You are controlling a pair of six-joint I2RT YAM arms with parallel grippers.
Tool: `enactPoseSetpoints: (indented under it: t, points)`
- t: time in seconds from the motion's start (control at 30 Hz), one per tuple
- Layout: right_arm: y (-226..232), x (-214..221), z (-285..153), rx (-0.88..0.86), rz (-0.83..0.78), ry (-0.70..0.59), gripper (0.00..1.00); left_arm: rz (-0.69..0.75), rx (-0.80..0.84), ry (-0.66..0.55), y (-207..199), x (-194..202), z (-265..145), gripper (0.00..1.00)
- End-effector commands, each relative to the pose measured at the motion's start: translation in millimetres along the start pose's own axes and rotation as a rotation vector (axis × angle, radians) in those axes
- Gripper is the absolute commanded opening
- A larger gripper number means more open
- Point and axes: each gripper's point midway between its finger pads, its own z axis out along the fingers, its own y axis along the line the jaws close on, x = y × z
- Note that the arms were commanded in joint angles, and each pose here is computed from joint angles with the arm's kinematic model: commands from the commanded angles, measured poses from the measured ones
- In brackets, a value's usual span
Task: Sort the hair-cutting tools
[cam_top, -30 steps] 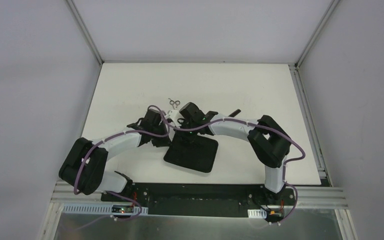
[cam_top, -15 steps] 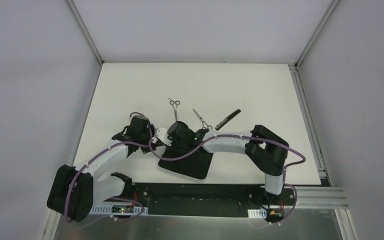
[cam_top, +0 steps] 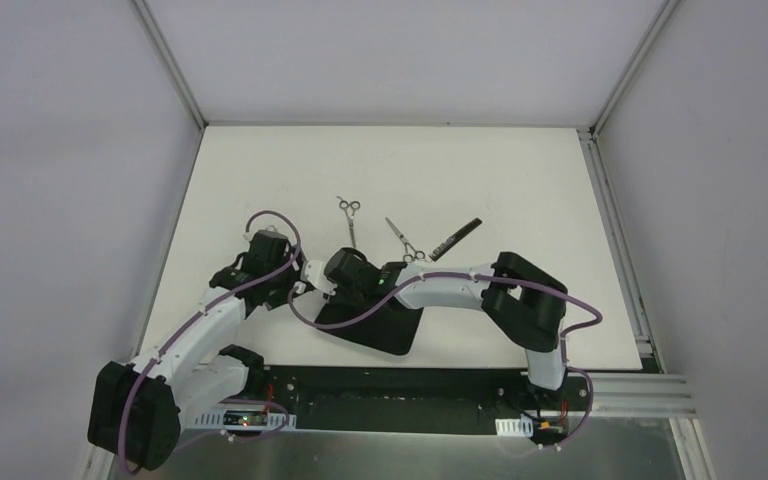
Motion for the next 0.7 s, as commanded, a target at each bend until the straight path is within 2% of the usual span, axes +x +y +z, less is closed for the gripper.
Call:
enactPoseSetpoints:
  t: [0.0, 0.13, 0.23, 0.3, 0.37, 0.53, 0.6, 0.67]
  points:
    - [-17, 22, -7, 0.062, 0.101, 0.105, 0.34, 0.072, 0.006, -0.094, -12, -31, -25, 0.77]
    - [-32, 0, -30, 0.100, 0.197, 0.047, 0.46, 0.095, -0.025, -0.122, -10, -41, -36, 0.90]
    - [-46, -15, -52, 0.129, 0.283, -0.011, 0.53, 0.106, -0.033, -0.129, -10, -44, -42, 0.93]
    - [-60, -19, -69, 0.171, 0.348, -0.045, 0.59, 0.101, -0.046, -0.139, -7, -45, -46, 0.98]
    - [-78, -18, -85, 0.220, 0.440, -0.071, 0.61, 0.097, -0.052, -0.151, -3, -44, -50, 0.99]
    - [-133, 10, -126, 0.446, 0.715, -0.105, 0.68, 0.062, -0.020, -0.140, -1, -33, -57, 0.99]
    - [-151, 27, -140, 0.536, 0.831, -0.105, 0.76, 0.040, 0.007, -0.074, -6, -20, -55, 0.99]
    - [-169, 49, -152, 0.612, 0.965, -0.090, 0.87, 0.011, 0.036, 0.017, -15, -6, -52, 0.99]
